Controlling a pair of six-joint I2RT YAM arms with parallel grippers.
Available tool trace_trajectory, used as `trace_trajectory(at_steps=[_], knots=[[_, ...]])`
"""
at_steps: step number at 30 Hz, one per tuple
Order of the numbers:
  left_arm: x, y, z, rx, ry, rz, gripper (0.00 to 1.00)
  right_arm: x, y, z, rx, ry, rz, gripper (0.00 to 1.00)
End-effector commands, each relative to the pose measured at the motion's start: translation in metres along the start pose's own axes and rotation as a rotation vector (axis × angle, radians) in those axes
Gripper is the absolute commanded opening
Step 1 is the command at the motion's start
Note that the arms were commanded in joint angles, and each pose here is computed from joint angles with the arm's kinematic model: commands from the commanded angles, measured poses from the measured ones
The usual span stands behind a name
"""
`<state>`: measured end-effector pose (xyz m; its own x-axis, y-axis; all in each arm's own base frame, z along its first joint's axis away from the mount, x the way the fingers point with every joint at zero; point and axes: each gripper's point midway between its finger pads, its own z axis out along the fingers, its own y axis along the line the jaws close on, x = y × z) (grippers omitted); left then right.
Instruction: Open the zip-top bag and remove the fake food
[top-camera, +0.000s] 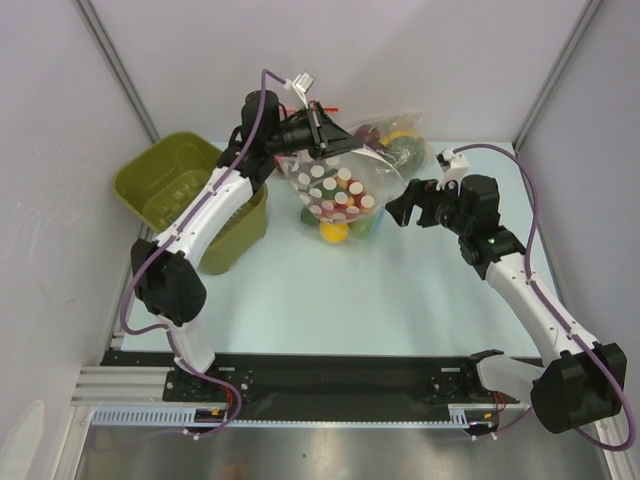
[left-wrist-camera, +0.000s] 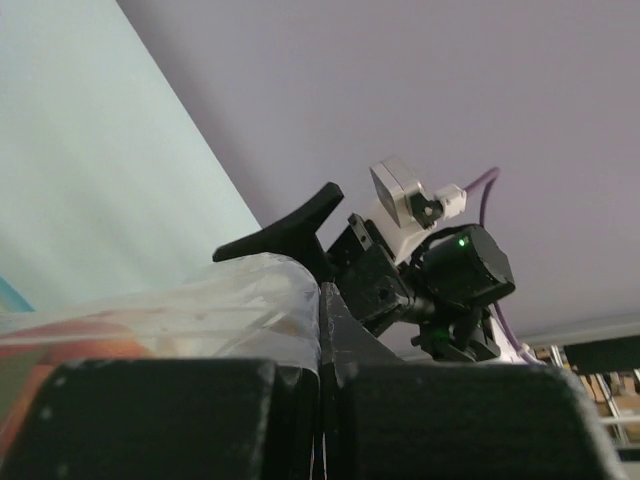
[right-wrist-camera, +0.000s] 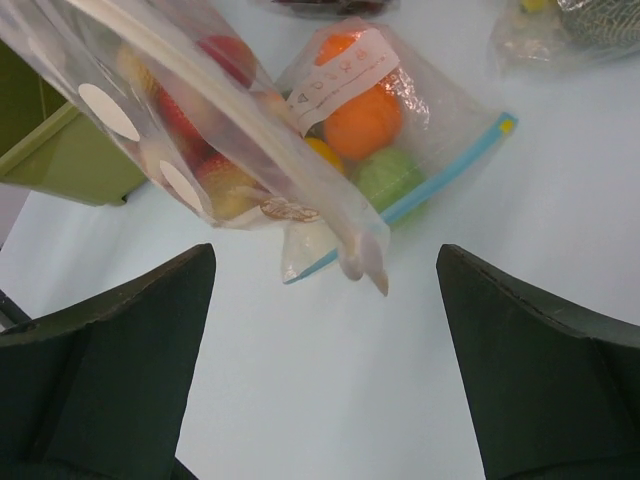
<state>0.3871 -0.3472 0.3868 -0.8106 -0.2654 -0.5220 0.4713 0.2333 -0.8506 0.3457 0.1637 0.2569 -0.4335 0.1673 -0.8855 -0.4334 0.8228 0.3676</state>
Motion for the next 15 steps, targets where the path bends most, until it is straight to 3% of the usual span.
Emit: trace_trajectory(at_steps=[1,6,15], knots=[[0.003,-0.064,-0.022,0.173,0.025,0.061,0.00,-0.029,0.018,-0.005,-0.062,-0.111,-0.050,0.98],[0.018,-0.068,-0.027,0.228,0.098,0.034,0.00,-0.037,0.025,-0.003,-0.106,-0.162,-0.084,0.99],[0.036,-0.055,-0.029,0.228,0.173,-0.002,0.00,-0.043,0.047,0.007,-0.212,-0.109,-0.155,0.95]])
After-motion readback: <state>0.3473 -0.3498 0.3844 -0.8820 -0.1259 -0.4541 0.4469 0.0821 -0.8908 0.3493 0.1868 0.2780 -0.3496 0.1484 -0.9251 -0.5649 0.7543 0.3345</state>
